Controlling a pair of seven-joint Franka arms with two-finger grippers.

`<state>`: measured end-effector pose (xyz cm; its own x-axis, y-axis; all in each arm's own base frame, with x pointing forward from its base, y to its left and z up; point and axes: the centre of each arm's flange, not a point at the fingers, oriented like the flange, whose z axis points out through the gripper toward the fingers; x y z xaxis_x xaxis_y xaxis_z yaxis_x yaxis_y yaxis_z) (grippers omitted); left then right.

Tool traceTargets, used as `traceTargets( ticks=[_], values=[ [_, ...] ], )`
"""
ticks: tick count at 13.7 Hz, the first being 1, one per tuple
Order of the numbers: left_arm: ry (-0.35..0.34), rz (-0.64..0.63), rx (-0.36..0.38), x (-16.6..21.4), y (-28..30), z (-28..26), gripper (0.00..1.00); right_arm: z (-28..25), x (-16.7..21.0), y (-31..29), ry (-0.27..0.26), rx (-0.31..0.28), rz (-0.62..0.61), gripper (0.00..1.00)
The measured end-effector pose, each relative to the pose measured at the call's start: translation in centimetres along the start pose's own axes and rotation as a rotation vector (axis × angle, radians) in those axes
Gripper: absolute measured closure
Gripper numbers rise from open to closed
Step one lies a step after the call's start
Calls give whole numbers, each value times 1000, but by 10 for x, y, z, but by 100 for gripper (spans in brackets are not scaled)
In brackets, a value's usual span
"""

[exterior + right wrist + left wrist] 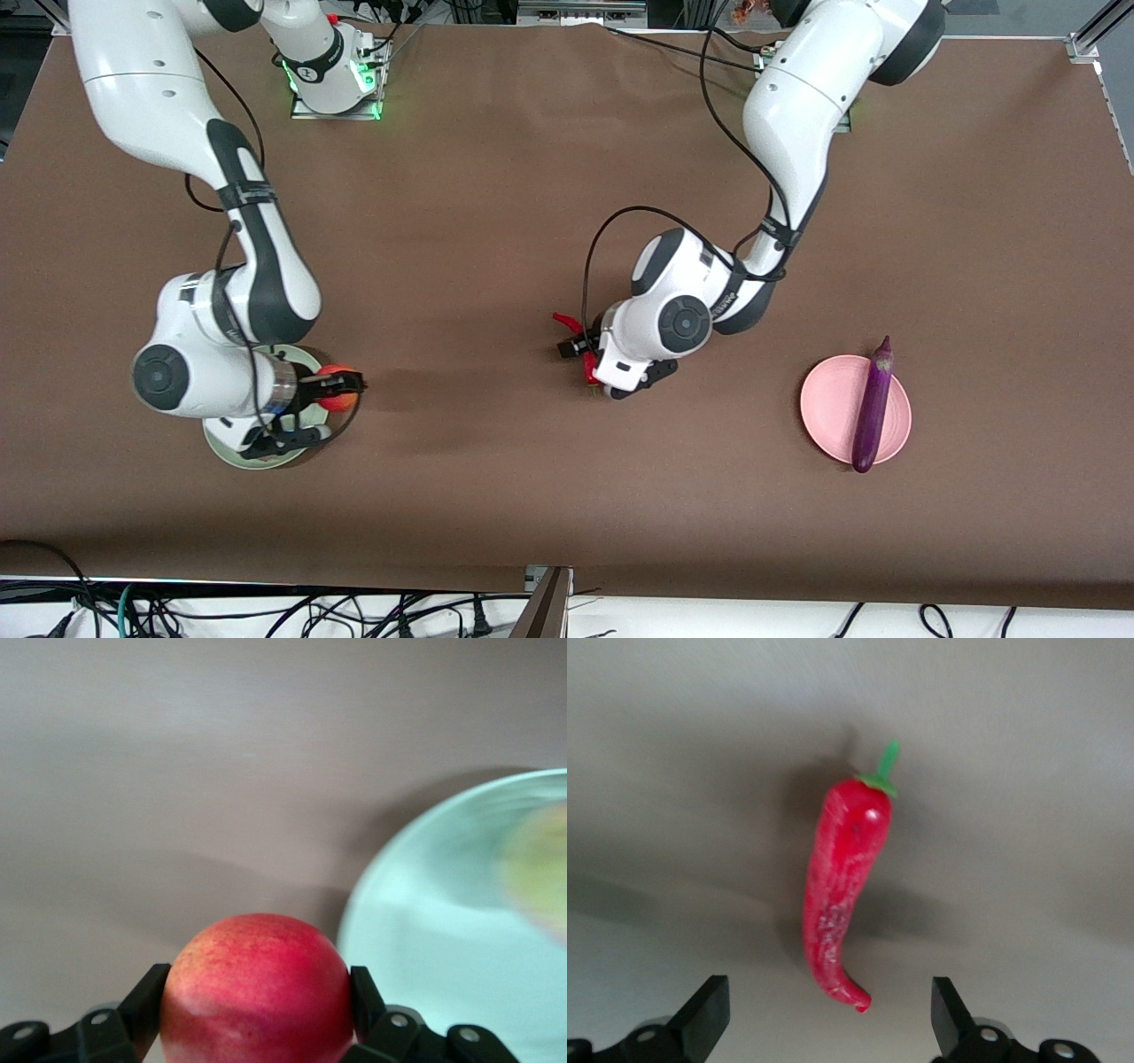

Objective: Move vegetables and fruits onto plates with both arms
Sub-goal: 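Carry the apple with the right gripper while the left gripper lifts the chili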

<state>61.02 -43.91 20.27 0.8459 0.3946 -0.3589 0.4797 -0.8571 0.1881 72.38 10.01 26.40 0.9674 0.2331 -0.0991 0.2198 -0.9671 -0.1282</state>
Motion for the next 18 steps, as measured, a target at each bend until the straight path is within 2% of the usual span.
traceTargets(
  ticks=[2,4,5,10,12,14,16,18],
  values=[
    [14,16,15,-9,3,24,0,1,-3,22,-11,-53,-36,14],
    [35,26,30,-9,3,32,3,7,-5,42,-20,-64,-41,14],
    [43,26,30,-6,2,30,11,11,-6,49,-22,-64,-40,14],
    [50,48,32,-2,0,28,68,31,-5,52,-21,-66,-43,14],
    [58,51,38,3,-2,23,81,37,-4,53,-19,-67,-43,14],
    [50,77,83,22,-15,-2,81,42,-3,54,-15,-68,-43,14],
    [12,115,107,58,-44,-55,81,38,-1,54,-4,-70,-45,1],
    [-35,196,115,102,-92,-111,81,22,2,54,15,-75,-48,1]
  ],
)
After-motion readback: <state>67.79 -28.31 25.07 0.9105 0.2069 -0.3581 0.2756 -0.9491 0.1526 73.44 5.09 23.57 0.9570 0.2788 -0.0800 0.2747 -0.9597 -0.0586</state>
